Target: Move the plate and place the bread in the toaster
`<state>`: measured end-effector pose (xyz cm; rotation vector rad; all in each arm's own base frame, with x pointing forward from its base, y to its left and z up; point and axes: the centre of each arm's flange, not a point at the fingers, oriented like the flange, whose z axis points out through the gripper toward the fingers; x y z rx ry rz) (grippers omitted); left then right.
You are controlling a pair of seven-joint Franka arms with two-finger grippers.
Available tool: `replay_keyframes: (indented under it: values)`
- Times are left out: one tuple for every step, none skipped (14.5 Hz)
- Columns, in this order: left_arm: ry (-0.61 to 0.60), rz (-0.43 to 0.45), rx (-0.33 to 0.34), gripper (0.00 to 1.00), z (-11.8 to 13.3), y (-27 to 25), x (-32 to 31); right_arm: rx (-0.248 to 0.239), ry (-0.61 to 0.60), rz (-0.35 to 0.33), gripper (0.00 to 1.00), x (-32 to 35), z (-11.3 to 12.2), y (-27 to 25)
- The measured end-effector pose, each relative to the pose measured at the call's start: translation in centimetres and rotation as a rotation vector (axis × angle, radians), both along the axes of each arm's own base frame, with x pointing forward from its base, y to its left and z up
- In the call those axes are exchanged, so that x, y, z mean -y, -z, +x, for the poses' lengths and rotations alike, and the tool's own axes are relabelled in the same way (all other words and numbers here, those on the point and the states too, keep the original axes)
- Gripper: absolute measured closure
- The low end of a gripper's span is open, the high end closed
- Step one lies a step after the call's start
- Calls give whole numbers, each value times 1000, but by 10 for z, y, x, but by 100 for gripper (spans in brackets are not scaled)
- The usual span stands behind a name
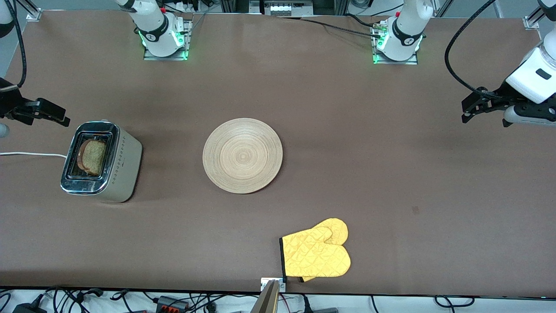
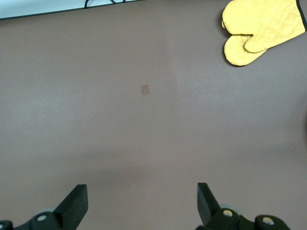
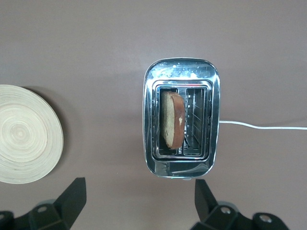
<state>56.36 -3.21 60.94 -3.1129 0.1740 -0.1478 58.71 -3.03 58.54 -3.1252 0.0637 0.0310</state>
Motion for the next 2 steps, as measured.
replay_keyframes:
  values:
    - [0, 0, 0, 0, 0, 0, 0, 0, 0, 0, 0, 0, 0, 0]
    - [0, 0, 0, 0, 0, 0, 0, 0, 0, 0, 0, 0, 0, 0]
